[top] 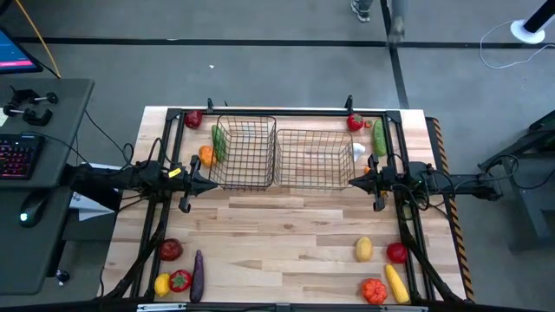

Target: Sort produce into baskets

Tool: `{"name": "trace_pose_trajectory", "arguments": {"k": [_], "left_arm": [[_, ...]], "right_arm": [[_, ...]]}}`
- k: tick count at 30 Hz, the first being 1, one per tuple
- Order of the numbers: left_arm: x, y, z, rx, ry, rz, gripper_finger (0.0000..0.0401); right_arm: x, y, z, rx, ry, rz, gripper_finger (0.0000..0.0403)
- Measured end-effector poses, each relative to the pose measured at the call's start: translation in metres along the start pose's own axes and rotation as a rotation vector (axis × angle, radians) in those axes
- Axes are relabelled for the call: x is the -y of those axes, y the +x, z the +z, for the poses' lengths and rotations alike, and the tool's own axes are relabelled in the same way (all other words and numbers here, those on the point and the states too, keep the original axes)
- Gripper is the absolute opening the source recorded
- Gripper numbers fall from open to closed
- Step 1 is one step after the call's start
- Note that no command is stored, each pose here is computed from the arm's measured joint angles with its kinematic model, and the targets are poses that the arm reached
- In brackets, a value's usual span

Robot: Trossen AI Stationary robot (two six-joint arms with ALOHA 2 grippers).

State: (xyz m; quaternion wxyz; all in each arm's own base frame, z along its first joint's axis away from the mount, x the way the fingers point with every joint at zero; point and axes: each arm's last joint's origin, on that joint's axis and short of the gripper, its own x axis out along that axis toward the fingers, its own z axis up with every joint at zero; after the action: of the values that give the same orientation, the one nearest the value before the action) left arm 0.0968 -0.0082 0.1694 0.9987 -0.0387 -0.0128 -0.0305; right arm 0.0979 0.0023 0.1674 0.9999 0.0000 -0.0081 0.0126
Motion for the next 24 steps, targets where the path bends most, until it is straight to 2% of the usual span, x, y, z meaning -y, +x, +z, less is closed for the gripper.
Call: {"name": "trace_pose_trajectory", "arguments": {"k": [10,14,18,24], "left_arm": [[0.0,0.0,0.0,0.0,0.001,0.0,0.0],[-0.001,0.0,0.005,0.056,0.022,0.045,0.0],[0.0,-0.004,0.026,0.282,-0.221,0.017,0.0],[-0.001,-0.024,0.063,0.734,-0.424,-0.035,0.0]], "right_arm": [[0.0,0.0,0.0,0.0,0.0,0.0,0.0],[0.0,0.0,0.0,0.0,0.0,0.0,0.0],[0.0,0.0,0.0,0.0,0.0,0.0,0.0],[0.0,0.0,0.0,0.0,0.0,0.0,0.0]]}}
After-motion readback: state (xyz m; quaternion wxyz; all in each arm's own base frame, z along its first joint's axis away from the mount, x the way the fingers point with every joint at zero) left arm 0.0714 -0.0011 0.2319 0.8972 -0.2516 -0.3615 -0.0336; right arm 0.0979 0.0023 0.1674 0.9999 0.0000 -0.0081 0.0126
